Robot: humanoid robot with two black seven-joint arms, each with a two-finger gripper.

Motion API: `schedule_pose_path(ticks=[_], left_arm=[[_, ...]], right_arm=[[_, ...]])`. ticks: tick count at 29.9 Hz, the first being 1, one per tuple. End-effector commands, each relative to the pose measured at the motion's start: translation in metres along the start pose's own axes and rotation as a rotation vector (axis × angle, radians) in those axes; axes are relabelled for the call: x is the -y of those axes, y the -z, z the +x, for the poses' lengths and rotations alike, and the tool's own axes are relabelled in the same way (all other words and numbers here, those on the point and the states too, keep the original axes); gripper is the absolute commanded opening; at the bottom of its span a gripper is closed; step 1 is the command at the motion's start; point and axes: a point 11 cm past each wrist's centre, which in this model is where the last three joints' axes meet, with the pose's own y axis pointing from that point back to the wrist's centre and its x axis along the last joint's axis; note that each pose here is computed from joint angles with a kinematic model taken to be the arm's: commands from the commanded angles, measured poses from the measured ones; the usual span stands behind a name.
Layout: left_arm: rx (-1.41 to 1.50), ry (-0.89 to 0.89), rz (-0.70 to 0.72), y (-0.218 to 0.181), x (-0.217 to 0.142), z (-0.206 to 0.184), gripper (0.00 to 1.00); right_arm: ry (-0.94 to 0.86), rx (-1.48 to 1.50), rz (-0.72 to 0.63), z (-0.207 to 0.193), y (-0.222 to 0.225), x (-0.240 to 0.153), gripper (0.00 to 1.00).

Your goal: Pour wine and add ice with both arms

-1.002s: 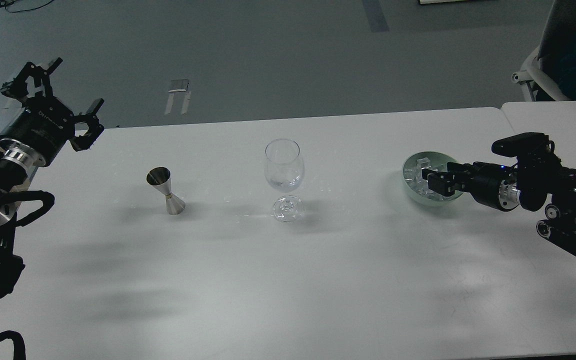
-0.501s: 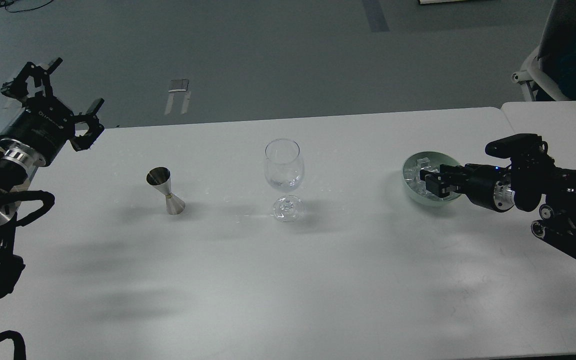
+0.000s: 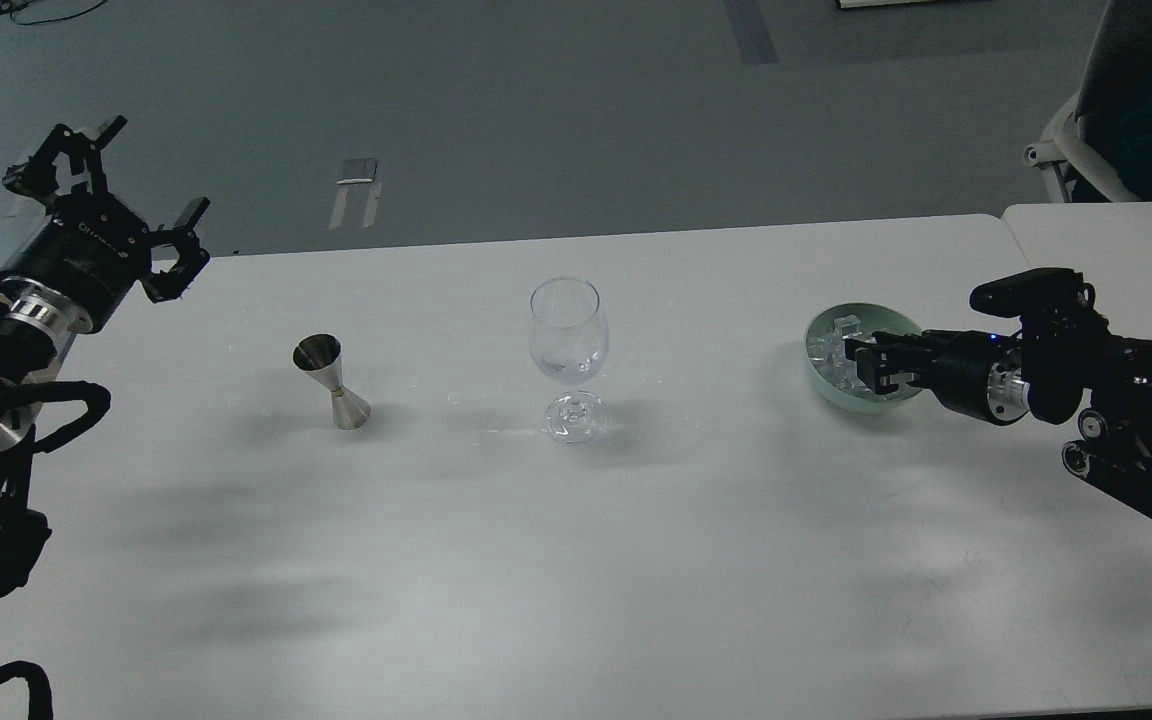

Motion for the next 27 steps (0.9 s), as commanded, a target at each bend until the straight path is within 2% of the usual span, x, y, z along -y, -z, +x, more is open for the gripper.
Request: schedule_pose_path(ticks=[1, 3, 4, 8, 11, 15, 19, 23, 27], left_arm=[[0.001, -0.001, -0.001, -0.001, 0.0, 0.0, 0.97], [0.001, 0.0, 0.0, 0.0, 0.0, 0.0, 0.97], [0.001, 0.0, 0.0, 0.0, 0.0, 0.0, 0.97], [0.001, 0.0, 0.0, 0.0, 0.0, 0.0, 0.97], [0.001, -0.001, 0.001, 0.0, 0.0, 0.0, 0.97], [0.001, 0.001, -0.002, -0.001, 0.0, 0.0, 0.97], [0.001, 0.002, -0.003, -0.002, 0.0, 0.0, 0.97], [0.001, 0.005, -0.005, -0.002, 0.002, -0.002, 0.97], [0.001, 0.009, -0.006, -0.002, 0.003, -0.004, 0.97]], right_arm=[[0.001, -0.001, 0.003, 0.0, 0.001, 0.0, 0.17], [-0.001, -0.001, 0.002, 0.001, 0.0, 0.0, 0.04], [-0.001, -0.001, 0.0, 0.001, 0.0, -0.001, 0.02], [-0.014, -0.006, -0.001, 0.007, -0.002, -0.005, 0.0], [-0.051, -0.022, -0.016, 0.028, -0.012, -0.02, 0.0], [-0.144, -0.09, -0.036, 0.086, -0.025, -0.062, 0.0], [-0.201, -0.152, -0.026, 0.134, -0.018, -0.096, 0.0], [-0.266, -0.212, 0.032, 0.199, 0.016, -0.126, 0.0], [-0.3, -0.258, 0.092, 0.235, 0.049, -0.126, 0.0]])
